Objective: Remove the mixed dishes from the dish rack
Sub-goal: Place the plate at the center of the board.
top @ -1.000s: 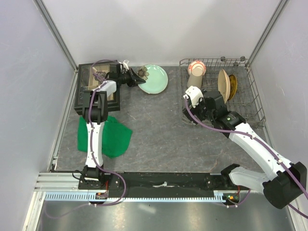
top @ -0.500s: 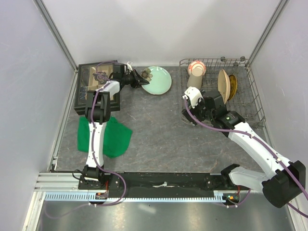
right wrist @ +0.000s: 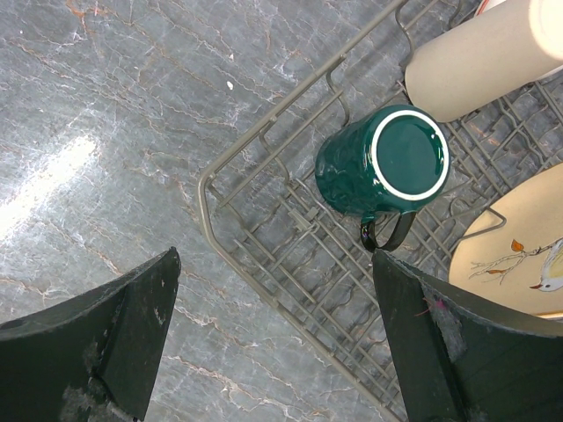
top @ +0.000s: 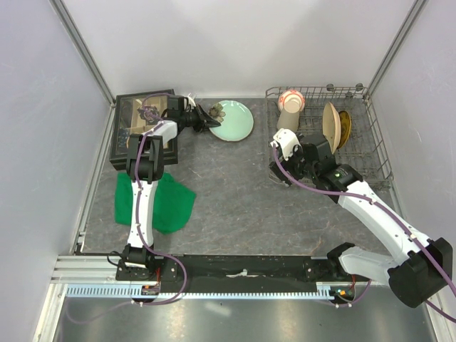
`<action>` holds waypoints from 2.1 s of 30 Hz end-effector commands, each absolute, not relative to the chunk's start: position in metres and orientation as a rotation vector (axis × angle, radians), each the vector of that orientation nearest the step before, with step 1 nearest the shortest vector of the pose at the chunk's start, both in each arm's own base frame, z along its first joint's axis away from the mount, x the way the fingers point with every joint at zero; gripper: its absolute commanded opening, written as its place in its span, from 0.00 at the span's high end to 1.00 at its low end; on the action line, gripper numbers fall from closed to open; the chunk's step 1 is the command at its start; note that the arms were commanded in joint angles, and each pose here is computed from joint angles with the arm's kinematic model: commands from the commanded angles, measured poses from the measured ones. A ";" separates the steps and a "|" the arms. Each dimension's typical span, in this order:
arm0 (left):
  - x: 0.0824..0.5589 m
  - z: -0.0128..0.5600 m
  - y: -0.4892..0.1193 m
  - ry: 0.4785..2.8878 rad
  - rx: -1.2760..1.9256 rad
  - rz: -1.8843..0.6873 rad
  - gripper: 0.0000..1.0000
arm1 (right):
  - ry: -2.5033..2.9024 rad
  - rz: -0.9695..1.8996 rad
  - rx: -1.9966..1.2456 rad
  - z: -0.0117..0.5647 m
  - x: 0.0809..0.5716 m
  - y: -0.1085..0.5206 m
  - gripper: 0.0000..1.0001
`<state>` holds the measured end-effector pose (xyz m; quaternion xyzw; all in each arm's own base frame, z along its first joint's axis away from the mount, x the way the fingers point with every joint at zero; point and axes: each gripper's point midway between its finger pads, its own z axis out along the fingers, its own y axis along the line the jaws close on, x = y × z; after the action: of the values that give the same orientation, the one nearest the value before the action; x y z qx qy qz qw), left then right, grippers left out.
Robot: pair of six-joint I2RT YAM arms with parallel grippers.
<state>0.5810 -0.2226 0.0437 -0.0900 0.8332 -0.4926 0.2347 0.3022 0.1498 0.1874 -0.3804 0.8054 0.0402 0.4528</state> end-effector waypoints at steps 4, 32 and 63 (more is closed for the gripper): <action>0.592 0.078 -0.229 2.192 -0.159 -1.407 0.78 | 1.963 0.125 -0.929 0.200 0.303 0.154 0.02; 0.581 0.056 -0.205 2.274 -0.163 -1.230 0.34 | 1.973 -0.001 -0.857 0.209 0.315 0.137 0.02; 0.527 0.167 -0.170 2.242 0.107 -0.901 0.24 | 1.918 -0.585 -0.178 0.275 0.384 0.027 0.02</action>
<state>0.5436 -0.1756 0.1208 -0.0209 0.8774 -0.3595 0.3170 0.3670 0.0446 0.2504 -0.1503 0.8177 -0.2168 0.5116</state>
